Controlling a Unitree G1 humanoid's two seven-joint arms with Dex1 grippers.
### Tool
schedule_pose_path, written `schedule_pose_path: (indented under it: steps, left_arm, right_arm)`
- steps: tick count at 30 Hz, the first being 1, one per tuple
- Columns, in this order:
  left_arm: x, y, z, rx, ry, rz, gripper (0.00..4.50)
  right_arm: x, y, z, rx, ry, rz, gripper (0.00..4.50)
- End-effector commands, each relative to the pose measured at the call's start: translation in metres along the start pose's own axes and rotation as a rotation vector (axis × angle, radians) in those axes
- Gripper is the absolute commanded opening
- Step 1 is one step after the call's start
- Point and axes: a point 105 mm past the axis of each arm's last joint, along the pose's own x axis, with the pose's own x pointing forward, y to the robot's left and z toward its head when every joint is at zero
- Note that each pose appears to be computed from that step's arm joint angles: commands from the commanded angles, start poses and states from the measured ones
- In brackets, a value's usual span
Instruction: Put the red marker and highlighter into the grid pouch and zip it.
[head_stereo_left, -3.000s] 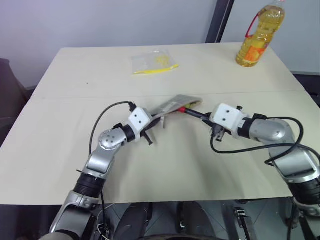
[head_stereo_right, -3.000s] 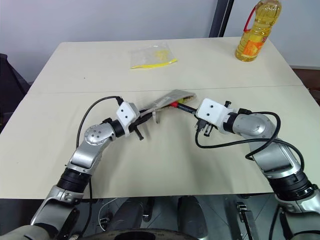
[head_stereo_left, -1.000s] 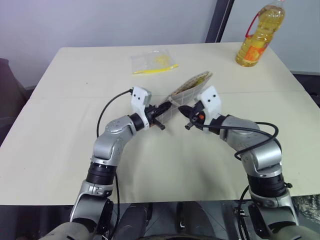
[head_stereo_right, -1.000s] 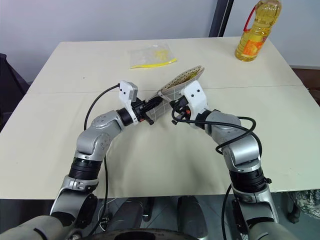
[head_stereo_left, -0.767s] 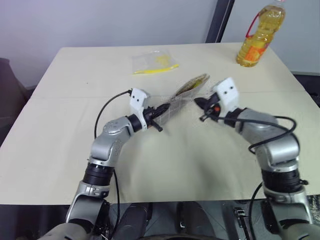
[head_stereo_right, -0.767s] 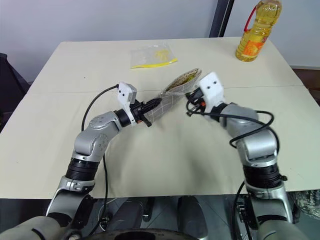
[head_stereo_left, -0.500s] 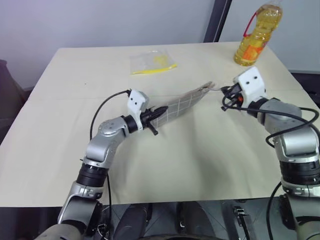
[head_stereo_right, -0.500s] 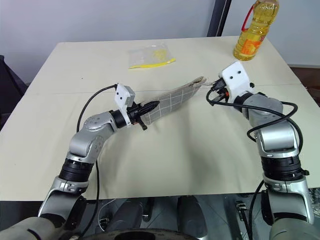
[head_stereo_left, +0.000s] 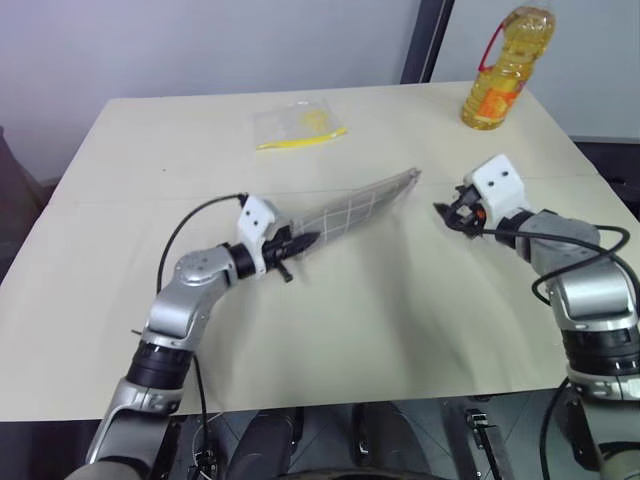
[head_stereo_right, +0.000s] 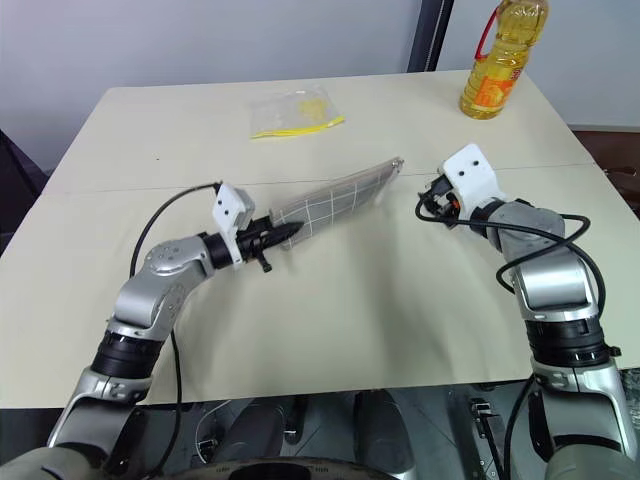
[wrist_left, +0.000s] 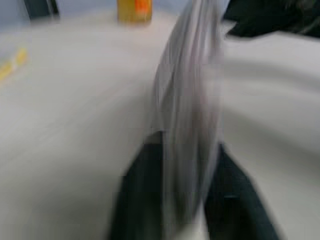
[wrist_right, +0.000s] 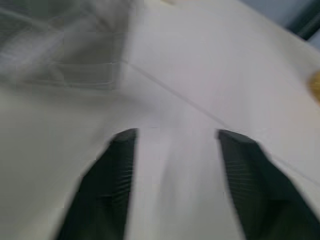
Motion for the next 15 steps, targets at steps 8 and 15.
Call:
schedule_pose_path:
  steps: [8, 15]
  left_arm:
    - [-0.062, 0.000, 0.005, -0.021, 0.034, 0.061, 3.51]
    - [-0.095, 0.019, 0.006, 0.009, 0.044, 0.197, 3.51]
  right_arm:
    - [-0.036, -0.009, -0.001, -0.024, -0.066, 0.065, 4.02]
    - [-0.043, -0.011, -0.013, 0.076, -0.089, 0.105, 4.02]
